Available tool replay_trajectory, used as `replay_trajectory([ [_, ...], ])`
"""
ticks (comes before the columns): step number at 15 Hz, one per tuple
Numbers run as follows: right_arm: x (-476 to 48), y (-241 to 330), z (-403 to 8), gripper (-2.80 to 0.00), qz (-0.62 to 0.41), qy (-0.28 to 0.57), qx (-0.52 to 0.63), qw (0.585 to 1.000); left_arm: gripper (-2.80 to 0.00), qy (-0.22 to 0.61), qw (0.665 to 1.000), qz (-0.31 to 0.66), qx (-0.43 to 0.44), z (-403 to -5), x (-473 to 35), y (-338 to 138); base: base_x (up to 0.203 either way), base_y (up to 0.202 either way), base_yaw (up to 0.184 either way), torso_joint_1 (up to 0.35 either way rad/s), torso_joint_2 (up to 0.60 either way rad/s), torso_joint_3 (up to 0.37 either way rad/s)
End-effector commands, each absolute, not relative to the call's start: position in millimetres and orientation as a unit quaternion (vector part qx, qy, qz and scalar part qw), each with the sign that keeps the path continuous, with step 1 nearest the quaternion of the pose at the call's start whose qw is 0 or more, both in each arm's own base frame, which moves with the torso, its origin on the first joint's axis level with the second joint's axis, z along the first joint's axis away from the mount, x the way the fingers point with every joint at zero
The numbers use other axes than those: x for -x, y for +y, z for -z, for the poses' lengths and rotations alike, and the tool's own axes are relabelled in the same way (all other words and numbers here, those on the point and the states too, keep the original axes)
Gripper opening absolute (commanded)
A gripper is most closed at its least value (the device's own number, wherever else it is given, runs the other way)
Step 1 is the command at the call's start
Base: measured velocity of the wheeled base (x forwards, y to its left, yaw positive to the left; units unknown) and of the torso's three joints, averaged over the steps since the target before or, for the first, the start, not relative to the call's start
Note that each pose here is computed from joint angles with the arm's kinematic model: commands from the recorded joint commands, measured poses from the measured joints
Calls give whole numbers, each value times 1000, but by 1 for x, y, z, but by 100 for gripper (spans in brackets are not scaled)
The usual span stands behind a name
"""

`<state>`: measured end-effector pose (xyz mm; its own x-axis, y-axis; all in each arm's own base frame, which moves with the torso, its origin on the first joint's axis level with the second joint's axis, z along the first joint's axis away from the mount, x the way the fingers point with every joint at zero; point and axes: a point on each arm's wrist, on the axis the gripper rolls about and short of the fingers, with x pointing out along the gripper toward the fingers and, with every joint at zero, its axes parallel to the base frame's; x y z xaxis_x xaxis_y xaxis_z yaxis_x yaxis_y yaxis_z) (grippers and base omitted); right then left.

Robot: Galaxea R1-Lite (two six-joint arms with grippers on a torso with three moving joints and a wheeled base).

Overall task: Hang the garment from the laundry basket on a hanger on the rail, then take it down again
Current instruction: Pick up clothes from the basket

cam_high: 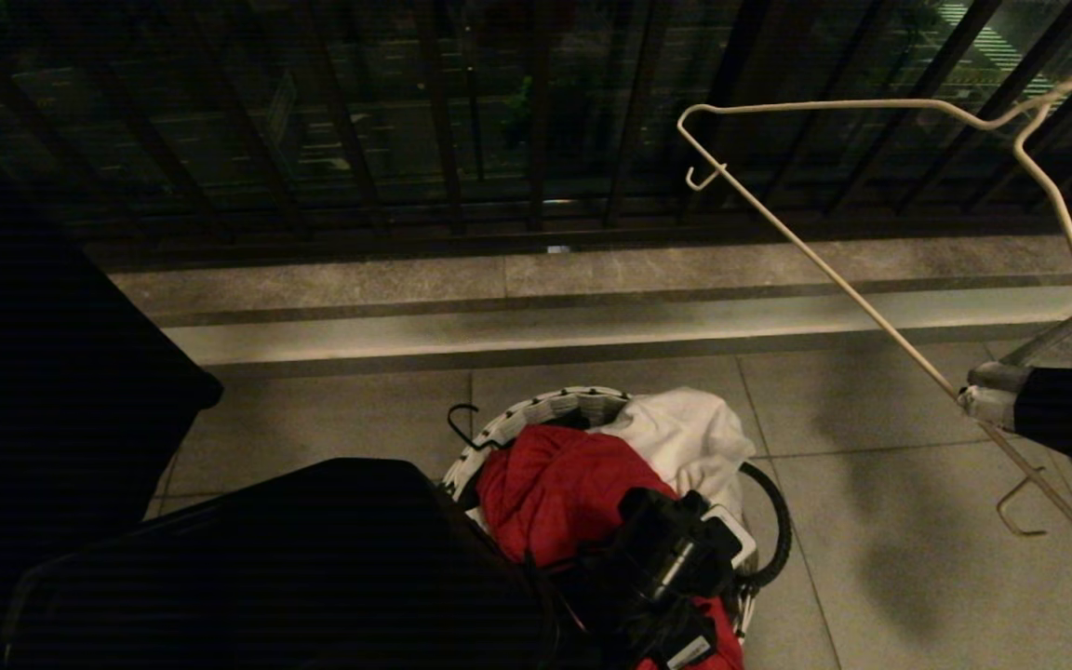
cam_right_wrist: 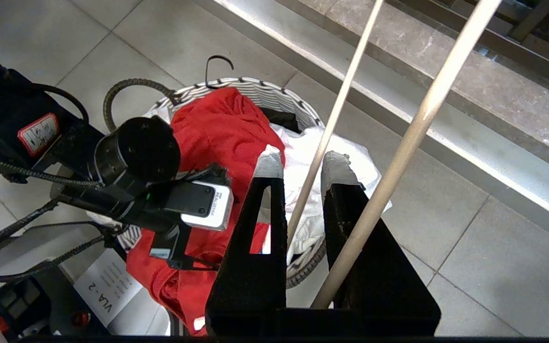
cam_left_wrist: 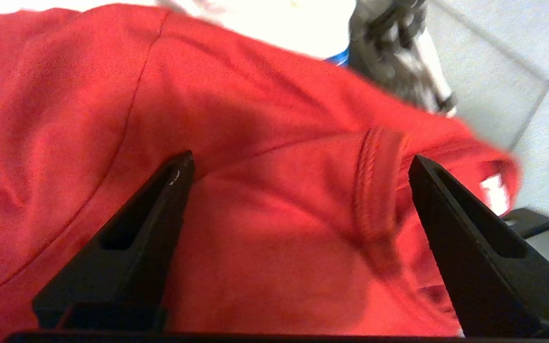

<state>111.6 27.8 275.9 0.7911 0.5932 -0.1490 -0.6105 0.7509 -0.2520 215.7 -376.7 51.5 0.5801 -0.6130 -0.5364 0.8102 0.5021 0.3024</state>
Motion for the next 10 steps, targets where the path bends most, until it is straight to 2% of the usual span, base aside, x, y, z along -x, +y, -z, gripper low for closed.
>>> replay_trajectory([
  [1, -111, 28, -276, -280, -323, 28, 146, 935, 0, 180, 843, 420, -285, -50, -214, -371, 0, 0, 0, 0, 0, 0],
  [10, -110, 25, -278, -280, -311, 25, 146, 939, 0, 160, 854, 360, -339, -62, -208, -351, 0, 0, 0, 0, 0, 0],
])
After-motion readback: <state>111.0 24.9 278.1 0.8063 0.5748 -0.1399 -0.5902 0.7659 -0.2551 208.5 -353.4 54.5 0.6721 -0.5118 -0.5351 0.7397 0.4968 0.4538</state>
